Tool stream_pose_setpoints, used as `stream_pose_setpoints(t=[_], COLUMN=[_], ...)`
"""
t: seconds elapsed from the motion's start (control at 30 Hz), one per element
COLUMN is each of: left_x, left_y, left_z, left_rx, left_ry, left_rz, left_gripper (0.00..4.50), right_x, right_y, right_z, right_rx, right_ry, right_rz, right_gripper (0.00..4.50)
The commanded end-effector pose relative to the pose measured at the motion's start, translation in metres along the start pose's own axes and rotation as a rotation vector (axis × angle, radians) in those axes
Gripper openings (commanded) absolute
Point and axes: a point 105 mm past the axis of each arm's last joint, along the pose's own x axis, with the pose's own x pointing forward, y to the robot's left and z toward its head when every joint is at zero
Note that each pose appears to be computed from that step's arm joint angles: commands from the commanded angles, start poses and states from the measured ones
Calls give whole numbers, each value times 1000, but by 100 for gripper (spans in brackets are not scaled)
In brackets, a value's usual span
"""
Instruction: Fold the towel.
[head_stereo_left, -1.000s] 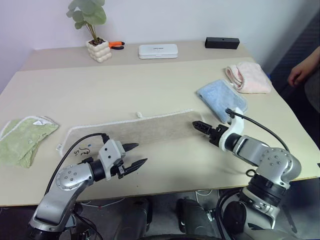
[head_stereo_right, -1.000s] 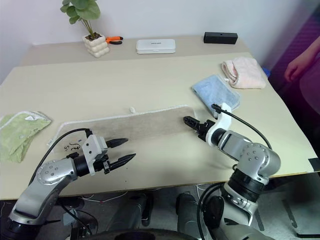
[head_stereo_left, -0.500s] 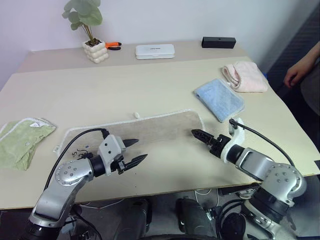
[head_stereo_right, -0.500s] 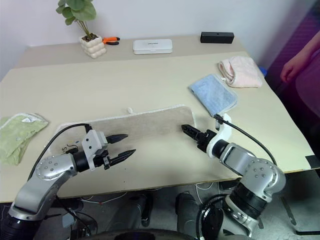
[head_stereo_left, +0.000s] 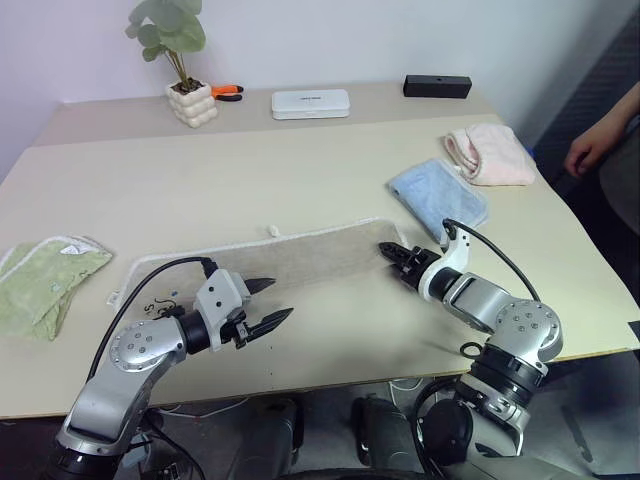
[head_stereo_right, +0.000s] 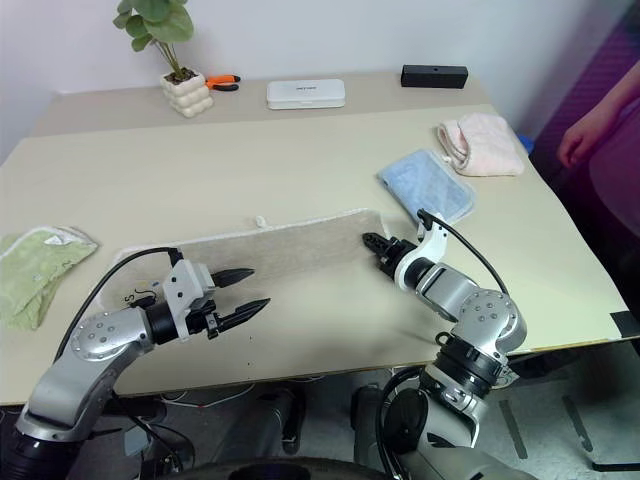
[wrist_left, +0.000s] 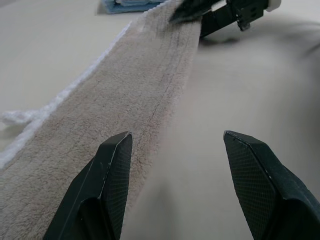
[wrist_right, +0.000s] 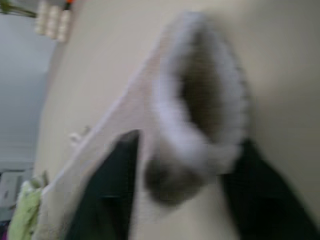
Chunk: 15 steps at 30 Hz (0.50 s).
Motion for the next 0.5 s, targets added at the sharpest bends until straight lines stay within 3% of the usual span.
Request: stream_pose_setpoints(t=[0.03,0.2,0.37,0.43,0.5], left_x=[4,9,11,12,13], left_y=[-4,-4,0,1,1], left_z=[7,7,8,8,9], left_rx=[32,32,33,34,35], left_ry=[-33,-40,-44,-47,-51], left_rz=[-15,-29,-31,-34,-39], left_gripper=[297,297,297,297,297], right_x=[-10,-37,-65,-74,-70], right_y=[-1,3,4,14,45], right_z=[11,32,42,46,39], right_rx=[-22,-105,-321,-462,-733], right_ry=[-47,-135,-128,-110,-41], right_rz=[-10,-6,-43,-28,45], right_gripper=[6,6,6,6,6])
